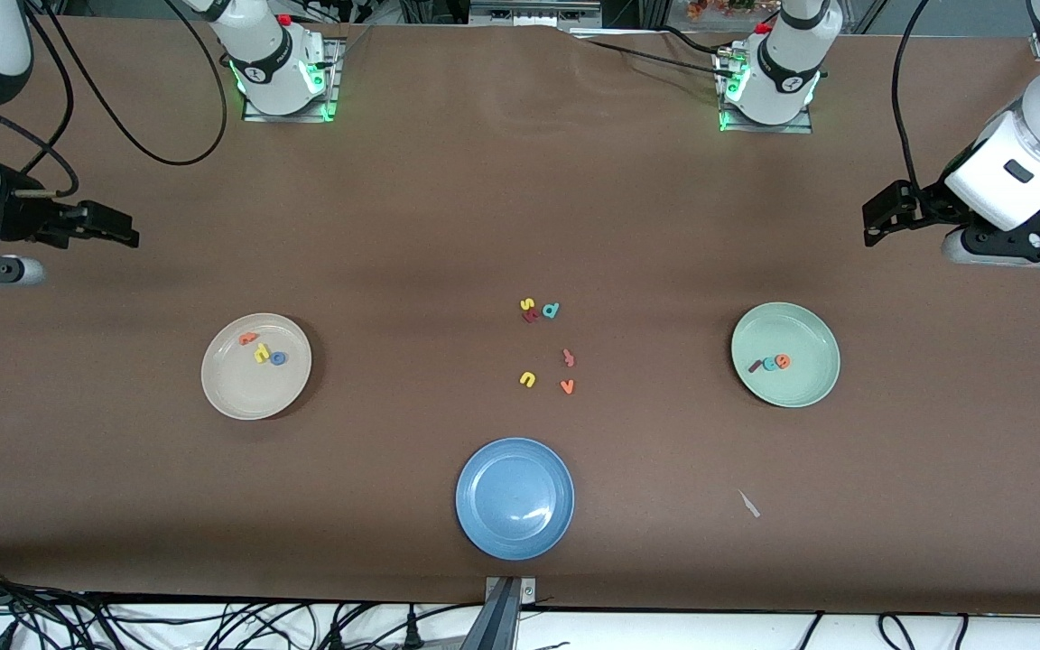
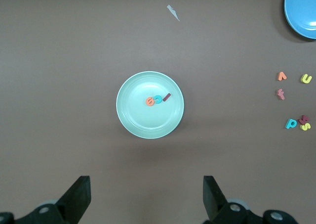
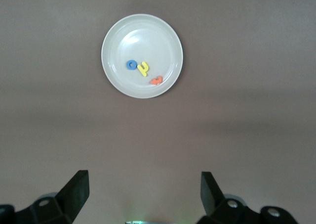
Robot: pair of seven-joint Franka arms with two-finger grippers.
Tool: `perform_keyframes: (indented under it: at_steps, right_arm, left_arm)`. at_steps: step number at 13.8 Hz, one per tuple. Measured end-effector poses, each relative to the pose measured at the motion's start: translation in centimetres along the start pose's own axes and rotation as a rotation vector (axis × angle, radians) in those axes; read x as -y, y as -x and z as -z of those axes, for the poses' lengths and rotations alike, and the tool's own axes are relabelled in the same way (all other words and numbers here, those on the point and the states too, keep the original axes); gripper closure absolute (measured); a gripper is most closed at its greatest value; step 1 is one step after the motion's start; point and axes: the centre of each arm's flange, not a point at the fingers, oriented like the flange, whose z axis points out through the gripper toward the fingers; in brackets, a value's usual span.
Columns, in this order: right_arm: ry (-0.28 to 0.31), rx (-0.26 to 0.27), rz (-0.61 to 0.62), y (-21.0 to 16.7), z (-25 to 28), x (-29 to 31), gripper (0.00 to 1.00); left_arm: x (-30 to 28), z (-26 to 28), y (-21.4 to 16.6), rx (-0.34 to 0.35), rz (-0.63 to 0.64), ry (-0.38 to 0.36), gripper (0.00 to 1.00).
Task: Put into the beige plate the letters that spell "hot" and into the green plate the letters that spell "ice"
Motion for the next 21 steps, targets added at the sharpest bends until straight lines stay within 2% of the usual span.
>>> perform_keyframes:
  at_steps: [2,5,14,17,21]
  right_arm:
    - [-0.001,0.035,0.005,0.6,0.1,0.3,0.00]
    - [-0.003,0.045,-0.003,1.1,0.7,-0.2,0.00]
    - [0.013,0.012,-0.028,1.3,1.9,-1.6,0.00]
    - [0.059,0.010,-0.005,1.2,1.9,-0.5,0.00]
    - [0.069,-0.039,0.002,0.8,3.0,-0.1,0.00]
  left_arm:
    - [0.0,0.0,0.0,0.000,0.000,0.000,0.00]
    - [0.0,0.0,0.0,0.000,0.000,0.000,0.00]
    - [0.0,0.0,0.0,0.000,0.000,0.000,0.00]
    - [0.0,0.0,0.0,0.000,0.000,0.000,0.00]
    - [0.0,0.0,0.0,0.000,0.000,0.000,0.00]
